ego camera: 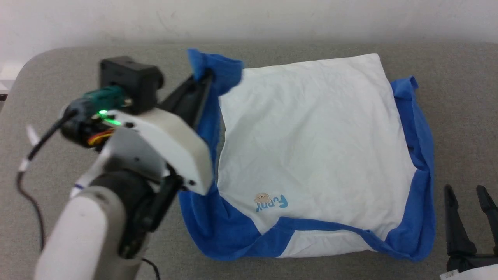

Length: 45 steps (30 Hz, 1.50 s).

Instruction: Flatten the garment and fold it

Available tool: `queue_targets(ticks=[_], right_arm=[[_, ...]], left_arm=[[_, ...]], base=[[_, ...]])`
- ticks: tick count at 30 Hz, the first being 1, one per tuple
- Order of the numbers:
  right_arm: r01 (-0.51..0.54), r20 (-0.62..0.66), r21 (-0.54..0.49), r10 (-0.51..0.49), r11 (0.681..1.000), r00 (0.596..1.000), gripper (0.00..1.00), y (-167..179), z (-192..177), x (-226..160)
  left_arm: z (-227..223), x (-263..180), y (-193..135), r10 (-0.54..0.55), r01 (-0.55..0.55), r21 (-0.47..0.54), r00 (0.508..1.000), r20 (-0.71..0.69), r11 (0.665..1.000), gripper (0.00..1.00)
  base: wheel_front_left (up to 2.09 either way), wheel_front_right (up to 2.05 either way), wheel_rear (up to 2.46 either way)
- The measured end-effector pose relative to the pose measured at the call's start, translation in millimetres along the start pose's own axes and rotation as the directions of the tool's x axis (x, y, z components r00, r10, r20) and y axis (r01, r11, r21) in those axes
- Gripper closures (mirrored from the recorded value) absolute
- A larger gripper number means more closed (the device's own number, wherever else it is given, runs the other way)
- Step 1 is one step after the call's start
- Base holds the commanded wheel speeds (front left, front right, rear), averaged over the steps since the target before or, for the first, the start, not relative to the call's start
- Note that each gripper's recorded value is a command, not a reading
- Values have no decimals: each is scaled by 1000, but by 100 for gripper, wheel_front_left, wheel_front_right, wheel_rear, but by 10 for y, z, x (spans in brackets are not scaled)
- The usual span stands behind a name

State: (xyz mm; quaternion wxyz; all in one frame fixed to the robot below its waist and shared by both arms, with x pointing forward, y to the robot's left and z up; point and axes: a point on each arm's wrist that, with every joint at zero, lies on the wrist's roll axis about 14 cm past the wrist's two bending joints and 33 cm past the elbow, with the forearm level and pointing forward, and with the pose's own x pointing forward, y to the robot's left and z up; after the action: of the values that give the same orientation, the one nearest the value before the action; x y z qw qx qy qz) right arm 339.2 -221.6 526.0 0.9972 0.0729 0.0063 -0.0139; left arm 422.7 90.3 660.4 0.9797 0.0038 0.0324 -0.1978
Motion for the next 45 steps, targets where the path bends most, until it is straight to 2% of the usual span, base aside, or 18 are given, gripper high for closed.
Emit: queue_targets(ticks=[4,8,16,23,30,31,32,33,34,35,36,45], right_arm=[[10,0,1,-10,1000,1000,0,-28,-18,25],[43,19,3,-43,999,999,0,-135,11,51],[138,40,-32,-136,990,990,0,-493,84,26],[170,18,-32,-169,985,985,0,-630,18,10],[177,5,-32,-176,984,984,0,-676,-28,33],[180,1,-35,-180,983,984,0,-695,-35,27],[183,0,-38,-183,982,983,0,-713,-37,24],[186,0,-42,-186,982,983,0,-729,-39,21],[190,-6,-45,-190,981,982,0,-747,-53,12],[195,-12,-45,-195,980,981,0,-765,-69,2],[199,-17,-45,-200,979,980,0,-782,-82,-6],[175,-21,-47,-177,983,984,0,-751,-111,51]], left_arm=[[-52,219,-591,-155,155,-27,988,-2,988,100],[-135,392,-1151,-283,284,-89,959,20,955,100],[-935,463,-1963,-477,457,-177,873,-96,872,100],[-1778,453,-2259,-537,501,-194,798,-274,843,100],[-2431,422,-2235,-508,465,-210,748,-426,860,100],[-2491,416,-2236,-507,458,-221,740,-442,861,97],[-2547,415,-2230,-502,450,-226,734,-457,864,79],[-2584,411,-2236,-503,448,-231,730,-463,864,55],[-2611,406,-2248,-506,446,-241,726,-466,862,55],[-2629,404,-2259,-508,442,-251,724,-467,861,8],[-2635,405,-2270,-510,439,-260,723,-465,860,0],[-2291,510,-2314,-541,442,-324,763,-354,836,0]], base=[[0,0,0],[0,0,0],[0,0,0],[0,0,0],[0,0,0],[0,0,0],[0,0,0],[0,0,0],[0,0,0],[0,0,0],[0,0,0],[0,0,0]])
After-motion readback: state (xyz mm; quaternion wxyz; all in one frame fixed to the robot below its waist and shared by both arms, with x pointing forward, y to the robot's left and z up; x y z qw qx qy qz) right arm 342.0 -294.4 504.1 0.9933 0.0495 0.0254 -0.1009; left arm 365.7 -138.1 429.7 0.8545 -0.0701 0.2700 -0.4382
